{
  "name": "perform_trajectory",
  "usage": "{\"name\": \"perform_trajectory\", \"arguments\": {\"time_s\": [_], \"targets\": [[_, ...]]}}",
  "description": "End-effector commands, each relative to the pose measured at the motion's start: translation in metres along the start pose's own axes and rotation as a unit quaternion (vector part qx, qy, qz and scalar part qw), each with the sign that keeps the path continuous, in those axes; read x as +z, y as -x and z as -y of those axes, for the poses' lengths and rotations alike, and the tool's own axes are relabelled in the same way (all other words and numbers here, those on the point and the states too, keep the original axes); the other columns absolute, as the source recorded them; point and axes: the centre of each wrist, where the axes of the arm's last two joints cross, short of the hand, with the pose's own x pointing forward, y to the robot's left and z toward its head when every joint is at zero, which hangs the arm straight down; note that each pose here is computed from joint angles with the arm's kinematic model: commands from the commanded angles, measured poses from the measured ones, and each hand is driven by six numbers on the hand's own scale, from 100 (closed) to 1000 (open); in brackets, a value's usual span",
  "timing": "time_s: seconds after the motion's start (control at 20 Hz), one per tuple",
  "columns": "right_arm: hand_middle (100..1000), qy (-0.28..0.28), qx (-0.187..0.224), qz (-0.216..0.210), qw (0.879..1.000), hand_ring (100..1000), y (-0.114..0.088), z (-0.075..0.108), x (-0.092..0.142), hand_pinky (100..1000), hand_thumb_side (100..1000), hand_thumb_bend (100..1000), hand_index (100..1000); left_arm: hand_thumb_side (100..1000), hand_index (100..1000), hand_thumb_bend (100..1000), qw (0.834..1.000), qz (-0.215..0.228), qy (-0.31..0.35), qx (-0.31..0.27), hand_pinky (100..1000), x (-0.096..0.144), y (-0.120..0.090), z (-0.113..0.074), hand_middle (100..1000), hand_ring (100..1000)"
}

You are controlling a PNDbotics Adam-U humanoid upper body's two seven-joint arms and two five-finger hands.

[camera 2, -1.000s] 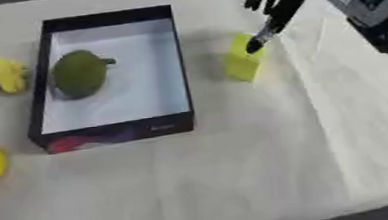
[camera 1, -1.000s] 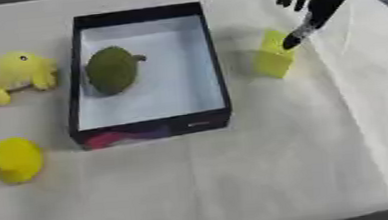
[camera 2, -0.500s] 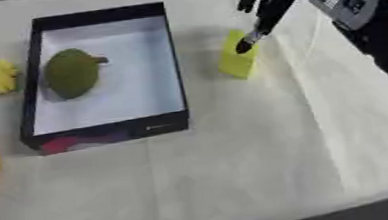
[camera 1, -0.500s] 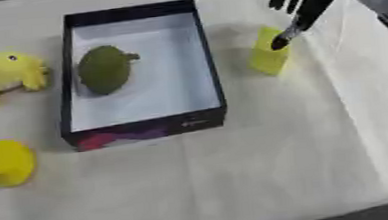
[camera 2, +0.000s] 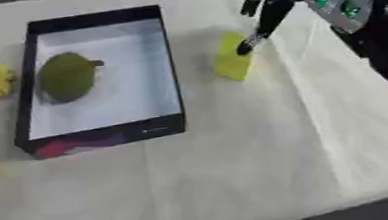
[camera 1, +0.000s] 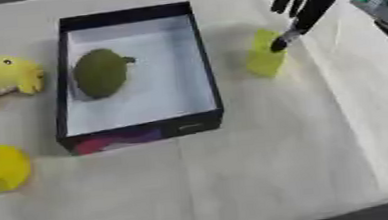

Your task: Pick up objects on the table and place them in the box.

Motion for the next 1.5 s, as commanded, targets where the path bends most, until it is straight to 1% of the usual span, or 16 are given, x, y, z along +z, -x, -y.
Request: {"name": "perform_trajectory", "arguments": {"time_s": [0.05,0.2,0.25,0.3,0.4,0.55,0.75,0.95,1.2,1.3,1.4,1.5], "targets": [[835,0.010,-0.001,-0.001,1.000,830,0.003,0.012,0.006,843,264,679,862,703,909,798,1.000,0.018,0.006,-0.005,764,-0.005,-0.012,0.000,876,866],[835,0.004,-0.001,0.002,1.000,833,0.004,0.011,0.006,846,285,693,861,703,909,797,1.000,0.020,0.005,-0.005,764,-0.006,-0.013,0.000,877,867],[833,0.001,-0.001,0.004,1.000,833,0.004,0.011,0.006,847,261,691,857,703,909,797,1.000,0.020,0.005,-0.004,764,-0.006,-0.014,0.000,877,867],[833,-0.002,0.000,0.007,1.000,833,0.004,0.012,0.006,847,261,691,857,703,909,797,1.000,0.021,0.005,-0.004,764,-0.006,-0.014,0.000,877,867],[817,-0.004,-0.001,0.015,1.000,825,0.004,0.013,0.005,845,283,691,846,704,909,797,1.000,0.021,0.006,-0.003,764,-0.006,-0.014,0.000,877,868],[804,-0.011,-0.013,0.026,1.000,812,0.003,0.016,0.006,840,289,690,836,704,909,796,1.000,0.021,0.006,-0.004,763,-0.006,-0.014,0.000,878,868],[798,-0.014,-0.030,0.029,0.999,807,0.003,0.018,0.008,838,293,681,833,704,909,795,1.000,0.020,0.007,-0.005,763,-0.006,-0.014,0.000,878,869],[794,-0.006,-0.043,0.035,0.998,802,0.003,0.022,0.016,836,296,673,833,704,909,794,1.000,0.020,0.006,-0.007,763,-0.006,-0.014,-0.001,879,869],[788,0.008,-0.049,0.046,0.998,796,-0.007,0.031,0.032,831,293,660,829,704,909,793,1.000,0.018,0.007,-0.009,762,-0.005,-0.014,-0.001,877,870],[788,0.008,-0.050,0.050,0.997,796,-0.014,0.034,0.037,831,287,652,829,704,909,793,1.000,0.018,0.006,-0.010,762,-0.005,-0.014,-0.002,877,870],[788,0.004,-0.051,0.055,0.997,797,-0.023,0.035,0.039,830,282,642,829,705,909,793,1.000,0.019,0.006,-0.010,762,-0.005,-0.014,-0.002,877,870],[788,-0.002,-0.057,0.053,0.997,796,-0.028,0.035,0.040,829,274,641,830,705,909,793,1.000,0.019,0.007,-0.010,761,-0.006,-0.015,-0.001,877,870]]}}
